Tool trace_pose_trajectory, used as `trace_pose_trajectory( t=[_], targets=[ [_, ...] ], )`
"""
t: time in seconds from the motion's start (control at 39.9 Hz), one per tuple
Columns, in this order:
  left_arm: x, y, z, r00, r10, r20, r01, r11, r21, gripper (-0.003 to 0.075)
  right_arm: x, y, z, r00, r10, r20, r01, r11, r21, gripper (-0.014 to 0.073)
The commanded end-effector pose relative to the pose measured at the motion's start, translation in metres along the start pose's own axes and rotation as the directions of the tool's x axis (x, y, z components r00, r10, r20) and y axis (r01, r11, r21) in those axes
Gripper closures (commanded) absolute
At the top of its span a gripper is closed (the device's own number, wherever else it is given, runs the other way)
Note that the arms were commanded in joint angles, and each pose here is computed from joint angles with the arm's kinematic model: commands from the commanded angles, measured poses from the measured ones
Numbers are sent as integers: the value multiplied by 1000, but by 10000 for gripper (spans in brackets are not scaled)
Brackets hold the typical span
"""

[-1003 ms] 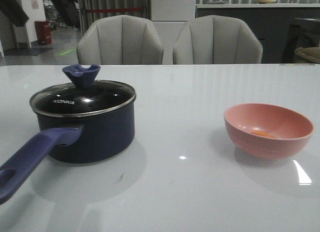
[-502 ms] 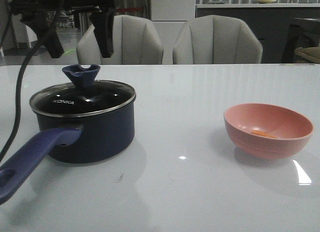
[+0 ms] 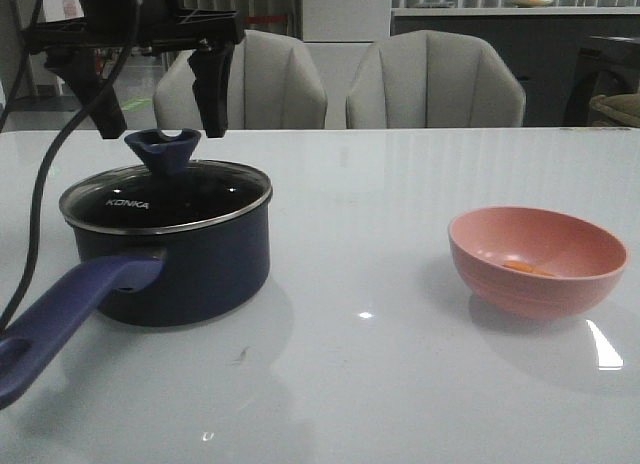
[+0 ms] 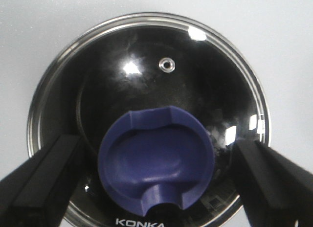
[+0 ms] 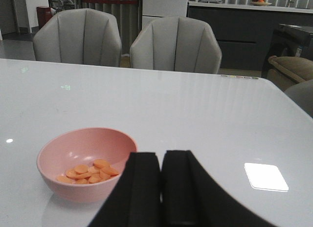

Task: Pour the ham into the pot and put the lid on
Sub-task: 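Lower the left gripper onto the blue lid knob and grasp it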

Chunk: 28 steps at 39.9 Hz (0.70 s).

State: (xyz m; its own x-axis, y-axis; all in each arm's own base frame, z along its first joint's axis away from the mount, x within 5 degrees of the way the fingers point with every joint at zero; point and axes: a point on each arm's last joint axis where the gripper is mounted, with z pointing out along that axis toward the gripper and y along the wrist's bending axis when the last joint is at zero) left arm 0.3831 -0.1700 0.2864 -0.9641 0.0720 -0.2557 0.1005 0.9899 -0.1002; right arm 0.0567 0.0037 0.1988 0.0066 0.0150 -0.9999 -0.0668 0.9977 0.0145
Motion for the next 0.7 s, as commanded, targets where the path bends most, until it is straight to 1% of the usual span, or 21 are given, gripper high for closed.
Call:
trace_pose_trajectory(
  t=[0.0, 0.28, 0.33, 0.4, 0.55, 0.63, 0.68],
  targets=[
    [-3, -3, -22, 997, -11, 70, 9, 1000, 23, 85, -10, 1, -2, 994, -7, 106, 7, 1000, -6, 449],
    [-4, -4, -10, 999, -35, 40, 34, 999, 17, 85, -10, 1, -2, 994, -7, 106, 7, 1000, -6, 449],
    [-4, -3, -9, 999, -37, 36, 36, 999, 16, 98, -10, 1, -2, 994, -7, 106, 7, 1000, -6, 449],
    [-4, -3, -9, 998, -44, 36, 43, 999, 16, 163, -10, 1, -2, 994, -7, 106, 7, 1000, -6, 449],
    [-4, -3, -9, 998, -44, 36, 43, 999, 16, 364, -10, 1, -2, 994, -7, 106, 7, 1000, -6, 449],
    [-4, -3, -9, 998, -44, 36, 43, 999, 16, 435, -10, 1, -2, 994, -7, 106, 7, 1000, -6, 449],
    [-4, -3, -9, 998, -44, 36, 43, 999, 16, 460, -10, 1, -2, 994, -7, 106, 7, 1000, -6, 449]
  ],
)
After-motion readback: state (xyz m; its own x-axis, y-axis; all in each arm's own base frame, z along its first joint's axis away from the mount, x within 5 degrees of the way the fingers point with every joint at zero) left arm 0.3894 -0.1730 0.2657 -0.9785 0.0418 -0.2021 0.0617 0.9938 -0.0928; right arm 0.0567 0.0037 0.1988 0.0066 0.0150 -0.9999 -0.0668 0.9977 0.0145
